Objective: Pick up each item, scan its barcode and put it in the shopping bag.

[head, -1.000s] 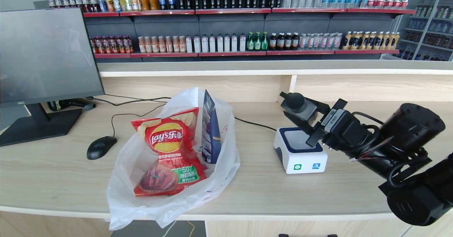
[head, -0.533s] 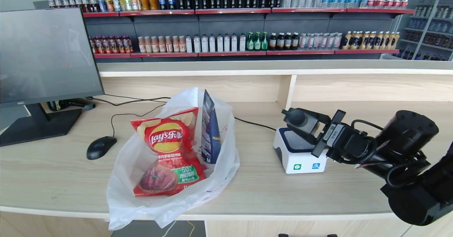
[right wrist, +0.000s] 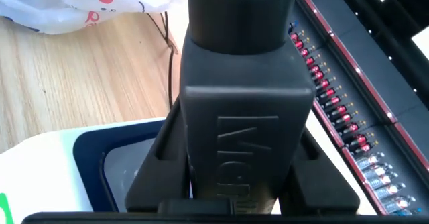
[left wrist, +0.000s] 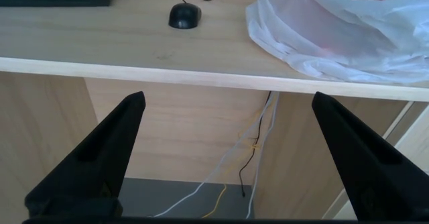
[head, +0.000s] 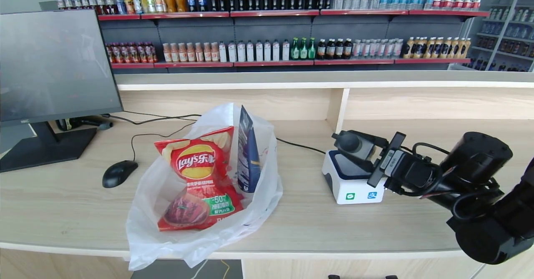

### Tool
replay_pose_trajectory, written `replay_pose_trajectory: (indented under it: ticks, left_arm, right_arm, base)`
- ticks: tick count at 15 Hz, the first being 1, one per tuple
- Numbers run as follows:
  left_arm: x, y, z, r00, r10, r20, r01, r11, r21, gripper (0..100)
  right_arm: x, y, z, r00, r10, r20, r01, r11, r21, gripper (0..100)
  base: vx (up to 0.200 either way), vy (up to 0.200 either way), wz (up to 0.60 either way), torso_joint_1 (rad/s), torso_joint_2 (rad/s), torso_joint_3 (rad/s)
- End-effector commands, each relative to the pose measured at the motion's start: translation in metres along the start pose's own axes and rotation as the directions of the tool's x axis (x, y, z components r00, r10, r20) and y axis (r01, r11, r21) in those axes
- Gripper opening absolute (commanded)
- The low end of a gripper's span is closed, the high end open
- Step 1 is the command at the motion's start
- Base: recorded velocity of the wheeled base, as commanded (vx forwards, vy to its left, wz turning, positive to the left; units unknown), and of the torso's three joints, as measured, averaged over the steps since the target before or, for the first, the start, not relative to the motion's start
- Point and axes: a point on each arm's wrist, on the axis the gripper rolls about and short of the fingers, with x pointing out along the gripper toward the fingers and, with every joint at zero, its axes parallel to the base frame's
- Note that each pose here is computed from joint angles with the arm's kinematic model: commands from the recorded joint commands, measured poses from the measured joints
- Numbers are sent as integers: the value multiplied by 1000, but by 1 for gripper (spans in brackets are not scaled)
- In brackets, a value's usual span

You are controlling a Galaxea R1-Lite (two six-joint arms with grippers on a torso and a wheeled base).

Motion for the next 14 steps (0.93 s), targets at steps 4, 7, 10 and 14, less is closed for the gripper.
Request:
replay_pose_trajectory:
  ticks: [4,7,10,14]
  left_arm:
    - [0,0,0,1000,0,0,0,1000,-1,100]
    - [0,0,0,1000,0,0,0,1000,-1,100]
    - [0,0,0,1000,0,0,0,1000,-2,100]
    - [0,0,0,1000,0,0,0,1000,-2,100]
  right_arm:
    - [0,11,-6,999,50,3,-50,999,-5,0]
    - [-1,8,-4,999,44,8,-44,999,-13,0]
    - [-3,6,-1,999,38,13,-38,999,-18,0]
    - [-4,0,4,999,23,26,-22,999,-28,0]
  base:
    - [0,0,0,0,0,0]
    - [0,0,0,0,0,0]
    - [0,0,0,0,0,0]
    - [0,0,0,0,0,0]
